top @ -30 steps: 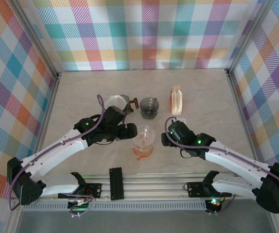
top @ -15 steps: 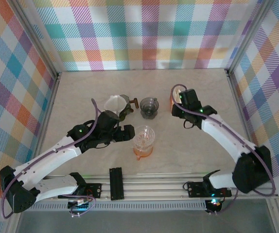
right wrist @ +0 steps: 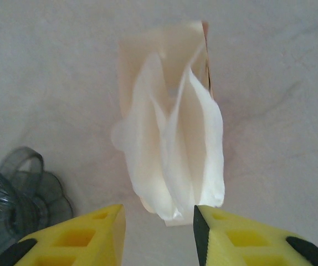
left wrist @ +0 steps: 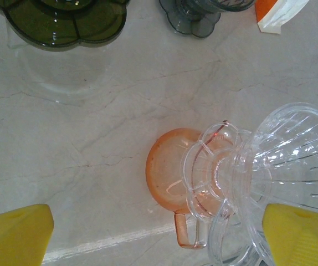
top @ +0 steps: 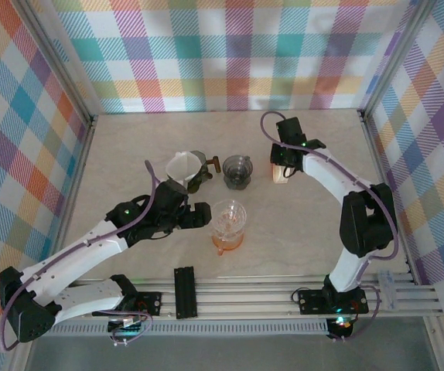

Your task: Place the coffee filter in the dripper

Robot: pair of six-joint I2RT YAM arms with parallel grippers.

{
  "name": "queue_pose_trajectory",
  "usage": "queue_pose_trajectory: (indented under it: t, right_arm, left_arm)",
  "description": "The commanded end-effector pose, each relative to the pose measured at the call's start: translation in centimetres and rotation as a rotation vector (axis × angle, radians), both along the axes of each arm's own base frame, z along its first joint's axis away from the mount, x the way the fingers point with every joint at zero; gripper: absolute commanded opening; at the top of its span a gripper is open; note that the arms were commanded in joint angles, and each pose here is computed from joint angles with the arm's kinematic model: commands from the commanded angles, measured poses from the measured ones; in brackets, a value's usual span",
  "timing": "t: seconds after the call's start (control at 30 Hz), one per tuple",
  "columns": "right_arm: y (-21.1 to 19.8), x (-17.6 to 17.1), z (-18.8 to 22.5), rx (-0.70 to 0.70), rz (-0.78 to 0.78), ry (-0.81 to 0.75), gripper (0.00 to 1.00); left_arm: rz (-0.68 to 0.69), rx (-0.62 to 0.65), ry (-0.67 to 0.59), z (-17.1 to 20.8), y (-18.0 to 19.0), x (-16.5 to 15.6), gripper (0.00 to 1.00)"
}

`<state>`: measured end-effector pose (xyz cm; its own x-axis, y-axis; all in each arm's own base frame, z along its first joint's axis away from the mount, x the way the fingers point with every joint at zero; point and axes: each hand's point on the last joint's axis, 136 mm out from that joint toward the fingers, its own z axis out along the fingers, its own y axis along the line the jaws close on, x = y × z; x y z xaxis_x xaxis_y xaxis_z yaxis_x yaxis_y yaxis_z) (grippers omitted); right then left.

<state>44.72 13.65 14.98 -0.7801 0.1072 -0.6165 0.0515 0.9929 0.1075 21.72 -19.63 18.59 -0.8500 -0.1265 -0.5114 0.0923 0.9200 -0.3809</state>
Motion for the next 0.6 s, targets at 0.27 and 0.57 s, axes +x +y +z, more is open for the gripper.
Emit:
queue_pose_trajectory:
  t: [0.27,0.57]
  right_arm:
    - [2.9,3.3,0.8,0.084,0.042,-0.001,0.31]
    - [1.8,3.7,-0.9,0.004,-0.004,0.057,0.29]
  left_arm:
    - [0.021,0.038,-0.024,-0.5,1.1,0.2,0.97]
    - [0.043,0.045,-0.020,-0.8,1.7,0.4,0.97]
